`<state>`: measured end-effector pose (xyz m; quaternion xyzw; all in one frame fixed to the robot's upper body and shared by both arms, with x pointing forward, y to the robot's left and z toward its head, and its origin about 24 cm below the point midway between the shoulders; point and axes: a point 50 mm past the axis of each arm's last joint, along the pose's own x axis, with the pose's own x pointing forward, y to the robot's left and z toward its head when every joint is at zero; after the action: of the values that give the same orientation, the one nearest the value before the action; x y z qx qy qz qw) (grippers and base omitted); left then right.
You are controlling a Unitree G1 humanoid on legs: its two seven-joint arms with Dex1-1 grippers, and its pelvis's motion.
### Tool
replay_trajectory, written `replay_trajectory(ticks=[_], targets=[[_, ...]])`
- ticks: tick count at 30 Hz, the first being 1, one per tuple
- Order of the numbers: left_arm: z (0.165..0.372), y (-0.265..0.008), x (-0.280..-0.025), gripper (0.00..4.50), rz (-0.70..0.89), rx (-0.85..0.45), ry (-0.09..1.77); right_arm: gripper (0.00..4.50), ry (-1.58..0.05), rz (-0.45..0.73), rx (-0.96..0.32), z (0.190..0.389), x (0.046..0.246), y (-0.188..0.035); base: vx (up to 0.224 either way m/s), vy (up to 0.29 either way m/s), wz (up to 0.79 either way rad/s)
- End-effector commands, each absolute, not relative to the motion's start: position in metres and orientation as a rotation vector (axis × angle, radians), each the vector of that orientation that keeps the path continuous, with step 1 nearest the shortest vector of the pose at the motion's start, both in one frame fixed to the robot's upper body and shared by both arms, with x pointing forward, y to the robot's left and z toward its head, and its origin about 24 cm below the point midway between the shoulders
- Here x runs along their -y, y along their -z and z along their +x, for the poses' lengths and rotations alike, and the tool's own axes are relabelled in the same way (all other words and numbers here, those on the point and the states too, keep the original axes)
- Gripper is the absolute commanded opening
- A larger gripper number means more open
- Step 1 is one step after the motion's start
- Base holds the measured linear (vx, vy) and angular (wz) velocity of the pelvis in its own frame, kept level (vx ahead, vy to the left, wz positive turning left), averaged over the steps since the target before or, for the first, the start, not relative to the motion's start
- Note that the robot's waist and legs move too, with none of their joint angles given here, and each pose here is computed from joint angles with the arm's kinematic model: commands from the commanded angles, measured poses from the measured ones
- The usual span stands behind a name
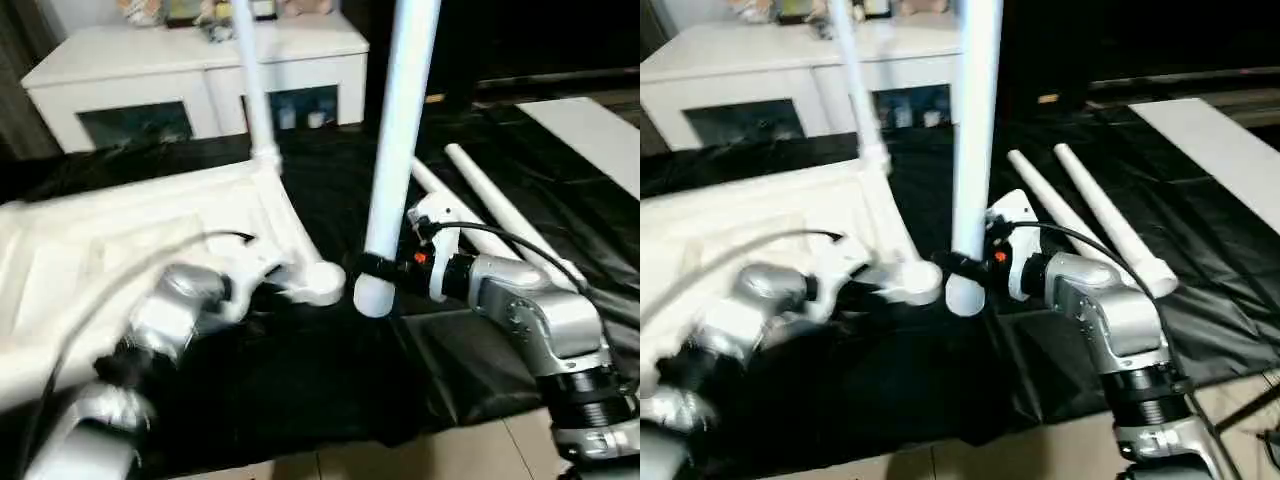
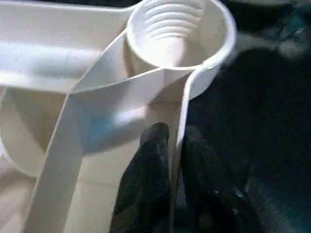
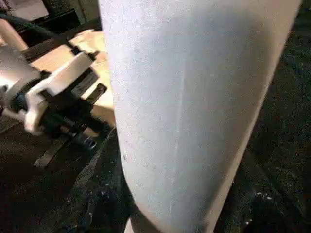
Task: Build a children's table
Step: Pick table leg
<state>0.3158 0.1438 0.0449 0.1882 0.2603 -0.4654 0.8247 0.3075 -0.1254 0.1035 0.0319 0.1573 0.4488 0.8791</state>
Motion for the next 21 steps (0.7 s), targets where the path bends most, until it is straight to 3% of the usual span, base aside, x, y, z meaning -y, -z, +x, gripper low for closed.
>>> replay_trajectory(ticks=[1,3,7,13,14,16,21], targets=[[0.313,-0.045,-0.148,0.31,0.477,-0.521,0.987,1.84,-0.926,0.059,-0.276,0.312,0.125,-0.114,0.0,0.0,0.0],[0.304,-0.043,-0.145,0.08,0.591,-0.457,1.062,1.84,-0.907,0.063,-0.25,0.316,0.125,-0.116,0.0,0.0,0.0],[0.294,-0.037,-0.149,0.0,0.674,-0.472,1.085,1.84,-0.873,0.065,-0.225,0.323,0.126,-0.12,0.0,0.0,0.0],[0.295,-0.047,-0.147,0.0,0.521,-0.398,0.993,1.84,-0.894,0.098,-0.183,0.33,0.119,-0.128,0.0,0.0,0.0],[0.296,-0.048,-0.148,0.52,0.492,-0.383,0.978,1.84,-0.905,0.101,-0.181,0.331,0.118,-0.128,0.0,0.0,0.0],[0.295,-0.05,-0.15,0.64,0.413,-0.376,0.974,1.84,-0.921,0.091,-0.184,0.332,0.115,-0.127,0.0,0.0,0.0],[0.296,-0.051,-0.163,1.09,0.477,-0.375,0.924,1.84,-0.916,0.114,-0.175,0.337,0.112,-0.127,0.0,0.0,0.0]])
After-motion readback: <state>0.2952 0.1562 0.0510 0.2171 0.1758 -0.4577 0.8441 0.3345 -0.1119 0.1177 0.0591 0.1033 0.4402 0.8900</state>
